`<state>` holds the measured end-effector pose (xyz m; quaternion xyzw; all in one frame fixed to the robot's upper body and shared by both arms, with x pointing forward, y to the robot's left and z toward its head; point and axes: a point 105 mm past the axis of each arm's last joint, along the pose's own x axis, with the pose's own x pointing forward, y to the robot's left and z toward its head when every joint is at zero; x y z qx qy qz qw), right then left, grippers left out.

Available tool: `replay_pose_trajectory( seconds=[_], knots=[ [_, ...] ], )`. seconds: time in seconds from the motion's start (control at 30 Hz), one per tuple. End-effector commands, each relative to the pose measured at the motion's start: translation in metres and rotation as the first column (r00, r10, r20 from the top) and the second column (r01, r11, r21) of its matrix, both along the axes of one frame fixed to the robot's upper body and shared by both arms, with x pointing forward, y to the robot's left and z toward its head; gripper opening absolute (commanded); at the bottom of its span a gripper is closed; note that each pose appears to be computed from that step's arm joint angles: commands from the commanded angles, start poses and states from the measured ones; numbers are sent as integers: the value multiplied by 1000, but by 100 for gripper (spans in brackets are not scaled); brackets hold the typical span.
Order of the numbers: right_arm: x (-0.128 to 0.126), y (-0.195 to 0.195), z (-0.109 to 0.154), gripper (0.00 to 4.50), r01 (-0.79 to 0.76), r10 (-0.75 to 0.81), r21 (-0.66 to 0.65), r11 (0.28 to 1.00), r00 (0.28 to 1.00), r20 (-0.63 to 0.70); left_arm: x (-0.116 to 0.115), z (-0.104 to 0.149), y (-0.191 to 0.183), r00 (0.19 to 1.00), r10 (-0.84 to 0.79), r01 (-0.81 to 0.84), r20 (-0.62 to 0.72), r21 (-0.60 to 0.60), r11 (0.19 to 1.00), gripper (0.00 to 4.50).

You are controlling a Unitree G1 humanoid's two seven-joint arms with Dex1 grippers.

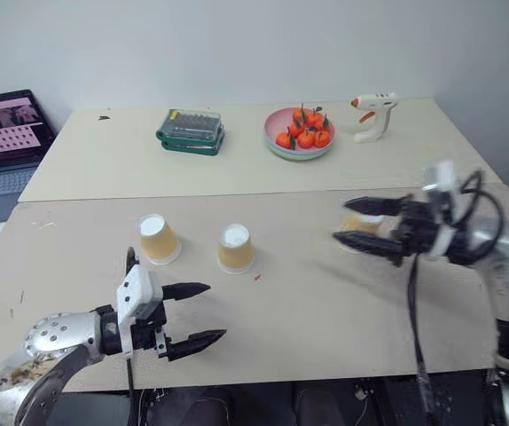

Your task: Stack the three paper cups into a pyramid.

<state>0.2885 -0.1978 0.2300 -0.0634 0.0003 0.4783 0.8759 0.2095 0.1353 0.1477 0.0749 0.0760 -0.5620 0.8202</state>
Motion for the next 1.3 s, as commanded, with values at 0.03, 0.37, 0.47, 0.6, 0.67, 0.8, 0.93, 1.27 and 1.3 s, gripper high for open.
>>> replay_pose_trajectory(
  seconds=[0.03, 0.37, 0.47, 0.6, 0.67, 0.8, 0.93, 1.27, 1.3],
  knots=[
    [-1, -33, 2, 447, 172, -170, -50, 984, 984, 43, 6, 8, -2, 998, -51, 51, 21, -3, 999, 450],
    [21, -68, -43, 447, 402, -397, -175, 899, 916, 64, 22, 8, -11, 990, -139, 139, 38, 16, 990, 450],
    [30, -60, -41, 447, 391, -382, -165, 906, 920, 84, 22, 7, -11, 988, -152, 151, 33, 21, 988, 450],
    [40, -45, -33, 447, 336, -327, -136, 932, 941, 86, 23, 7, -10, 990, -138, 137, 34, 22, 990, 450],
    [43, -41, -33, 447, 319, -311, -132, 938, 947, 81, 23, 7, -9, 991, -129, 128, 34, 18, 992, 450],
    [54, -32, -36, 447, 292, -287, -123, 948, 956, 62, 18, 5, -8, 993, -115, 114, 27, 18, 993, 450],
    [58, -30, -38, 447, 272, -266, -126, 954, 962, 57, 16, 5, -6, 996, -86, 85, 28, 16, 996, 450],
    [69, -36, -47, 447, 279, -274, -149, 949, 960, 52, 8, 7, -1, 999, -42, 42, 24, 15, 999, 450],
    [71, -35, -48, 447, 276, -272, -149, 949, 961, 51, 7, 7, -1, 999, -40, 39, 23, 16, 999, 450]
  ],
)
